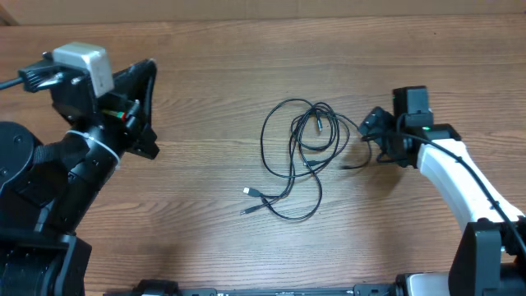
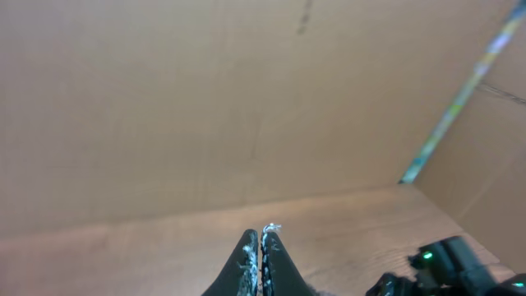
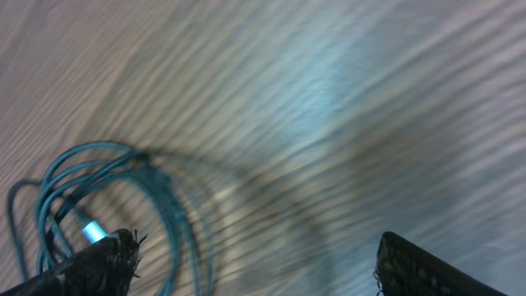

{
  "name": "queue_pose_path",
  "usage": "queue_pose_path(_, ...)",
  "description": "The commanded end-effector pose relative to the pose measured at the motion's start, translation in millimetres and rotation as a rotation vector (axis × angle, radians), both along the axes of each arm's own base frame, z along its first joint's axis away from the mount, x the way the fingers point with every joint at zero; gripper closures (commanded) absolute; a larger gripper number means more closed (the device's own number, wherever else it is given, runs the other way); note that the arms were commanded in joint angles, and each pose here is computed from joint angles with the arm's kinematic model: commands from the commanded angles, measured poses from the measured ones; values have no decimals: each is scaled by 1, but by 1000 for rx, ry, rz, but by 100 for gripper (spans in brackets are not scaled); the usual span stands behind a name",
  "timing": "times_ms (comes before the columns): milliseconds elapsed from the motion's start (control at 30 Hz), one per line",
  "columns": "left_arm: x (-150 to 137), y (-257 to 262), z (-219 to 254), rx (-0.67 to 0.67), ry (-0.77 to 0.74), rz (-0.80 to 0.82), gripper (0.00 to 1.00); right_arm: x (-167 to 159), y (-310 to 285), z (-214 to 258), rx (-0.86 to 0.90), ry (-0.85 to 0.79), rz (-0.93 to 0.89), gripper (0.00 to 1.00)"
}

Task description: Untangle cables

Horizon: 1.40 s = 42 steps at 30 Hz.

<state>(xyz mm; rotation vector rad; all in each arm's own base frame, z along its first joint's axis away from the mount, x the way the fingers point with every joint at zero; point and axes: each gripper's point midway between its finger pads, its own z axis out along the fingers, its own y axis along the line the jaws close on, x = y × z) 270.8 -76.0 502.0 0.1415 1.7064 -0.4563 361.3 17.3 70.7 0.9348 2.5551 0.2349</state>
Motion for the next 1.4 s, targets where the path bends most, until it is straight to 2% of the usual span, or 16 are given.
queue_pose_path(0, 18, 8, -31, -32, 140, 58, 96, -5, -3, -3, 41, 20, 3, 6)
queue_pose_path(100, 26, 7, -54, -23, 231, 57, 91, -6, 6, -3, 63, 23, 81, 6)
queue_pose_path(167, 30, 7, -69, -21, 295, 60, 85, -8, 11, -3, 73, 28, 106, 6)
queue_pose_path(200, 33, 6, -77, -25, 327, 63, 76, -10, 12, -4, 77, 35, 108, 6)
queue_pose_path(300, 43, 6, -100, -52, 430, 78, 41, -12, 27, -2, 150, 34, 163, 3)
queue_pose_path(367, 50, 5, -115, -68, 496, 88, 18, -8, 56, 10, 286, -17, 292, 0)
queue_pose_path(467, 59, 3, -138, -86, 593, 97, 2, -7, 108, 49, 545, -168, 556, 0)
queue_pose_path(500, 62, 3, -146, -89, 625, 103, 0, -7, 118, 60, 597, -207, 616, 0)
queue_pose_path(567, 68, 2, -163, -95, 692, 115, 0, -9, 136, 75, 665, -263, 702, 0)
queue_pose_path(667, 74, 1, -187, -128, 799, 146, 0, -17, 157, 77, 654, -277, 792, 0)
queue_pose_path(700, 75, 1, -205, -167, 891, 183, 0, -24, 169, 74, 628, -278, 853, 2)
queue_pose_path(800, 73, -6, -235, -264, 1061, 260, 0, -26, 177, 64, 559, -251, 860, 3)
queue_pose_path(900, 70, -23, -263, -310, 1218, 263, 0, -23, 175, 58, 511, -238, 838, 2)
queue_pose_path(1000, 69, -44, -290, -289, 1337, 231, 0, -24, 173, 57, 513, -229, 828, 0)
queue_pose_path(1267, 61, -94, -365, -134, 1558, 190, 17, -37, 150, 35, 465, -92, 737, 0)
queue_pose_path(1367, 56, -107, -391, -97, 1630, 216, 16, -43, 143, 26, 432, -41, 708, 0)
